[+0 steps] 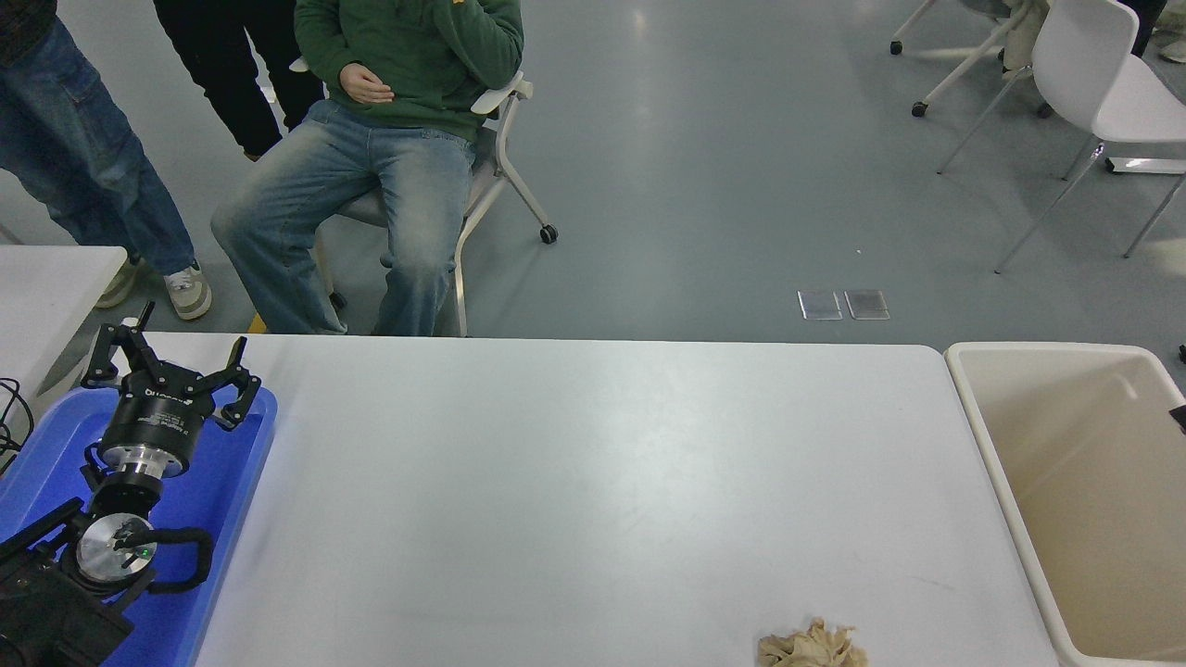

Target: Clean the table surface

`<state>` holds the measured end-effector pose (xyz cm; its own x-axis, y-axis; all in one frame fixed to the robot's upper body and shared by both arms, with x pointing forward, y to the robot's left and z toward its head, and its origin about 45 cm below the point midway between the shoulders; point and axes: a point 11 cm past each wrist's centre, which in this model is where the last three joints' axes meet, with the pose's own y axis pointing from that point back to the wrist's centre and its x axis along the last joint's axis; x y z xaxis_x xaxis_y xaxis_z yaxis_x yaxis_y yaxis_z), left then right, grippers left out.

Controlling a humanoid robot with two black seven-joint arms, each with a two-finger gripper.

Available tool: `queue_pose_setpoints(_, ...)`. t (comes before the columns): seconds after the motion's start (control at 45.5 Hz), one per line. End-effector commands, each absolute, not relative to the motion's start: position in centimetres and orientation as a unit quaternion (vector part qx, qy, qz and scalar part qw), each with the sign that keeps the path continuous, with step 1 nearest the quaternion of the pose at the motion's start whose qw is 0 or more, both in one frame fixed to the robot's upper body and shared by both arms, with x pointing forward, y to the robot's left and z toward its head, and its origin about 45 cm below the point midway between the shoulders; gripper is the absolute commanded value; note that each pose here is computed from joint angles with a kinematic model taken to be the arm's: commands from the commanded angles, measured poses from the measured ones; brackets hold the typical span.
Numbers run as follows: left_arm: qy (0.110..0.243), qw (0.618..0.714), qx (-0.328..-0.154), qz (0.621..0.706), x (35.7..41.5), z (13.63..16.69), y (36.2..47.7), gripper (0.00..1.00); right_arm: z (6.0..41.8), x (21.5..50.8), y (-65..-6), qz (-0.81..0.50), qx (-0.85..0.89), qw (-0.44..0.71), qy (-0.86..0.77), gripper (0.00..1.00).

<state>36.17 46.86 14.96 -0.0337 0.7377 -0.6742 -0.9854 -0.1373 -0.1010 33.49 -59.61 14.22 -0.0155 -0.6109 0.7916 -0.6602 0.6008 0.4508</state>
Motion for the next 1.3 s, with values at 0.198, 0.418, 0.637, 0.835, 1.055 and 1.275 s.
queue_pose_setpoints(0.198, 0.203, 0.6246, -0.305, 0.6895, 36.17, 14.96, 46.9, 1.00, 14.6, 34.0, -59.4, 0.024, 0.450, 0.535, -0.714, 1.00)
queue_pose_setpoints(0.418, 0.203, 0.6246, -0.305, 0.6895, 36.17, 14.96, 46.9, 1.00, 15.7, 34.3, -60.0, 0.028, 0.446, 0.529, -0.721, 1.00)
queue_pose_setpoints(0.637, 0.203, 0.6246, -0.305, 0.6895, 36.17, 14.96, 46.9, 1.00, 17.4, 36.2, -59.1, 0.025, 0.465, 0.488, -0.738, 1.00)
queue_pose_setpoints(0.835, 0.203, 0.6251, -0.305, 0.6894, 36.17, 14.96, 46.9, 1.00, 18.4, 37.2, -58.3, 0.029, 0.482, 0.470, -0.739, 1.00)
queue_pose_setpoints(1.055, 0.203, 0.6251, -0.305, 0.6894, 36.17, 14.96, 46.9, 1.00, 20.8, 39.0, -57.0, 0.022, 0.514, 0.412, -0.752, 1.00)
queue_pose_setpoints(1.275, 0.203, 0.6251, -0.305, 0.6894, 36.17, 14.96, 46.9, 1.00, 22.7, 41.0, -54.6, 0.031, 0.550, 0.376, -0.745, 1.00)
